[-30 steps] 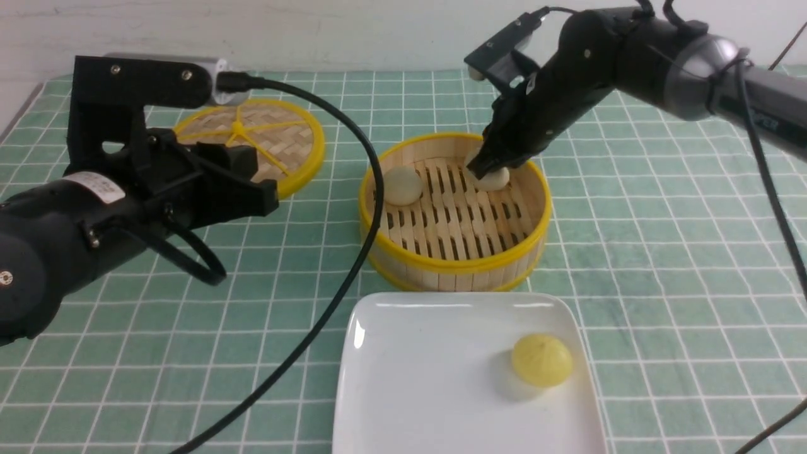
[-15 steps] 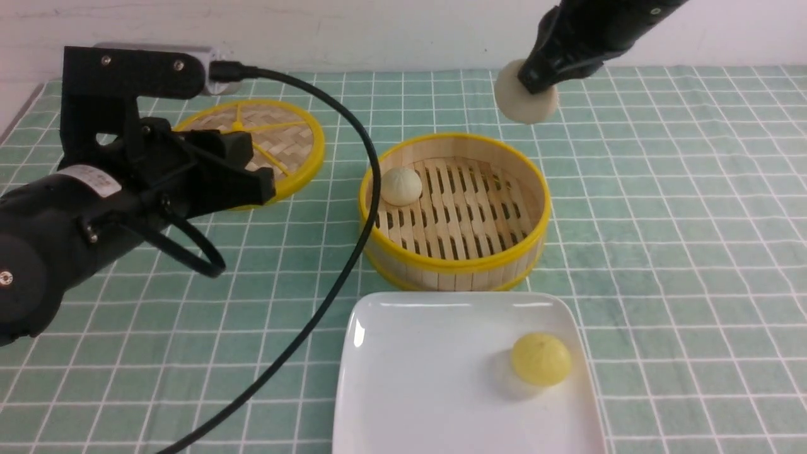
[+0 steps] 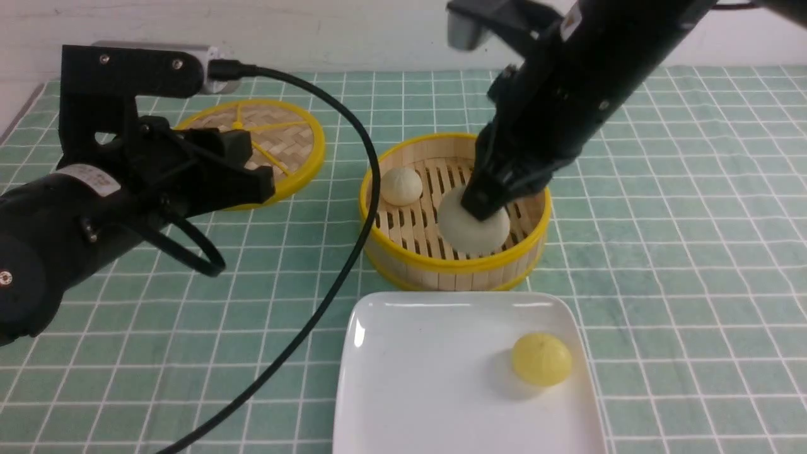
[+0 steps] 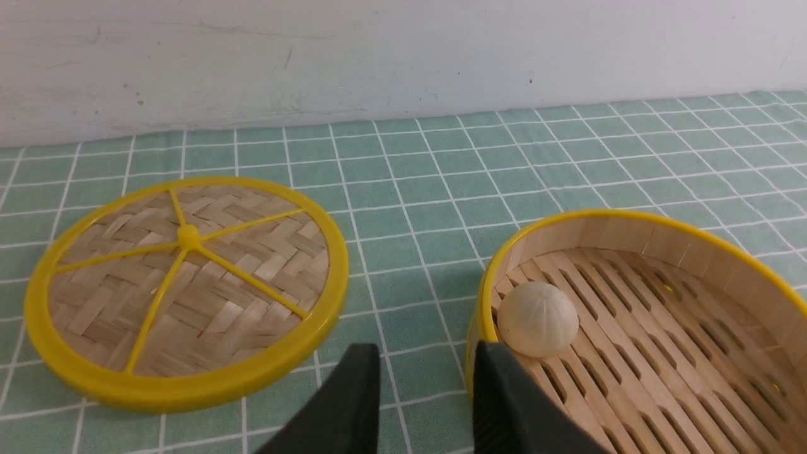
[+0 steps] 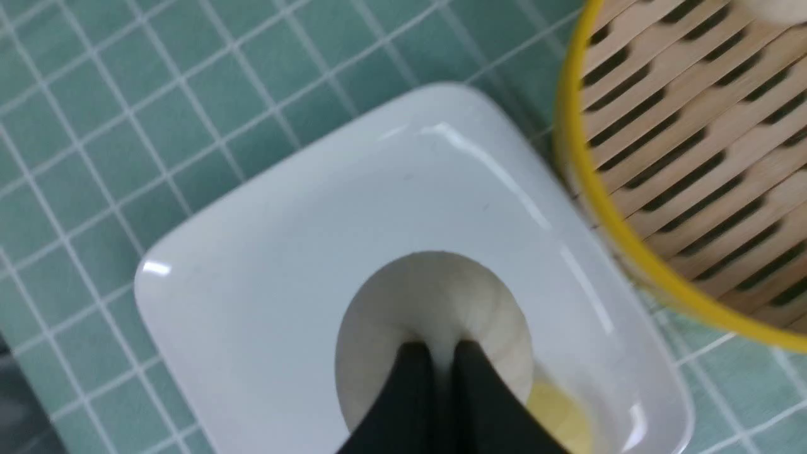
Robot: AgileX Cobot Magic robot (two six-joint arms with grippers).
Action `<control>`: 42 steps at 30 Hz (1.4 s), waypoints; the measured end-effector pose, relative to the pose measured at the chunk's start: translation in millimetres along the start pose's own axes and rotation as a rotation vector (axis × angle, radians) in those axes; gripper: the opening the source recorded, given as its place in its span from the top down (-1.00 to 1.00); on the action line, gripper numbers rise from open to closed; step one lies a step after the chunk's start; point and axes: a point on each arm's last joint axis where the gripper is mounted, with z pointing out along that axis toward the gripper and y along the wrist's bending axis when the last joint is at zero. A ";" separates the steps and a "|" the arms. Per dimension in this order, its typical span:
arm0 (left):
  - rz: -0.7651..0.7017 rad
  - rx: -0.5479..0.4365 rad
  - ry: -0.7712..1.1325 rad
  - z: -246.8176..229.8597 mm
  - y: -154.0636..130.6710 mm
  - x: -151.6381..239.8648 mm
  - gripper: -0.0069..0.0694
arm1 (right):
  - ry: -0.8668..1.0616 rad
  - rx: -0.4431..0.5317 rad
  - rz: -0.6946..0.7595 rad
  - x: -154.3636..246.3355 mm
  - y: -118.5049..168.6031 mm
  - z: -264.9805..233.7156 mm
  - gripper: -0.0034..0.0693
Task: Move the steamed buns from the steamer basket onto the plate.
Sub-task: Use the right arm to put the steamed stuffed bun into the plate
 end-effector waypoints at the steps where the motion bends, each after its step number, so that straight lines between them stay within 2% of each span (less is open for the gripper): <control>1: 0.000 0.002 0.006 0.0 -0.1 0.5 0.18 | 0.033 0.000 -0.011 5.1 4.2 6.3 0.84; 6: 0.000 0.008 0.027 0.0 -0.7 2.5 0.18 | 0.181 0.016 -0.003 39.5 2.8 51.9 0.84; 12: 0.000 0.012 0.043 -0.1 -1.1 3.9 0.18 | 0.116 0.079 0.024 63.1 -10.2 93.1 0.84; 20: 0.000 0.012 0.044 -0.1 -1.1 3.9 0.18 | 0.035 0.092 -0.002 60.2 -16.4 113.6 0.84; 35: 0.000 0.013 0.047 -0.1 -1.2 4.1 0.18 | 0.027 0.077 -0.006 59.9 -19.7 129.8 0.81; 38: 0.000 0.013 0.047 -0.1 -1.2 4.1 0.18 | 0.031 0.075 -0.020 60.2 -19.6 130.0 0.70; 42: 0.000 0.013 0.047 -0.1 -1.2 4.1 0.18 | 0.026 0.077 -0.025 59.6 -19.5 128.8 0.04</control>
